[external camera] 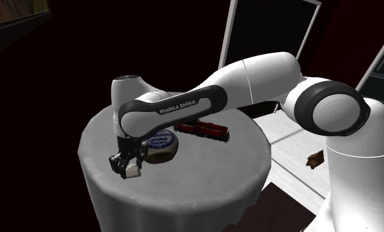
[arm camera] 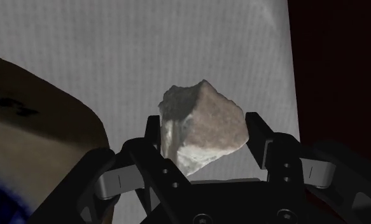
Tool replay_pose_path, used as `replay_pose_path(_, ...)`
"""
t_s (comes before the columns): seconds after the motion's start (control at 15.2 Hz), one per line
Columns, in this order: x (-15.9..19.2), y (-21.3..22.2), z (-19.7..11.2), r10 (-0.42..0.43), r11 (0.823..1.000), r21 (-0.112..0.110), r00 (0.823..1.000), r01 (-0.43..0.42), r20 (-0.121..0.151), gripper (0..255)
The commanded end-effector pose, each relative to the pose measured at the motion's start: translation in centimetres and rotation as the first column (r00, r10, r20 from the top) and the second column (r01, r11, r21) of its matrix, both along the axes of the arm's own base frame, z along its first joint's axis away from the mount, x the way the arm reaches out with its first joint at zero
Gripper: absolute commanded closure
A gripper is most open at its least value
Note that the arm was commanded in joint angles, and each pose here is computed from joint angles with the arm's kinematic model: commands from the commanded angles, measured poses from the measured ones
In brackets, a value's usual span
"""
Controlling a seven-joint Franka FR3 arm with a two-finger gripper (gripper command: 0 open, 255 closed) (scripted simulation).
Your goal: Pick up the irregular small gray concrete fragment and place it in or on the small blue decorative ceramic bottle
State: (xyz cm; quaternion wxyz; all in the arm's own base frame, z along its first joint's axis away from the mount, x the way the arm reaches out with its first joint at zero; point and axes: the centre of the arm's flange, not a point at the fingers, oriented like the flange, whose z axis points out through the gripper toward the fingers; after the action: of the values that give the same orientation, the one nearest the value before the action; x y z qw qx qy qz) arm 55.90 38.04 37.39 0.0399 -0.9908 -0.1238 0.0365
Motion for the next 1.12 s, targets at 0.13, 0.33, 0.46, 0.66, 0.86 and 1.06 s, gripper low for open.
replay_pose_path(0.13,0.0,0.0,0.0,-0.001,1.0,-0.001,1.0,0.001,0.0,255)
replay_pose_path(0.33,0.0,0.0,-0.2,-0.001,1.0,-0.001,1.0,0.001,0.0,255)
replay_pose_path(0.46,0.0,0.0,0.9,-0.001,1.0,-0.001,1.0,0.001,0.0,255)
replay_pose_path(0.66,0.0,0.0,2.5,-0.001,1.0,-0.001,1.0,0.001,0.0,255)
replay_pose_path(0.86,0.0,0.0,4.1,-0.001,1.0,-0.001,1.0,0.001,0.0,255)
replay_pose_path(1.06,0.0,0.0,5.6,-0.001,1.0,-0.001,1.0,0.001,0.0,255)
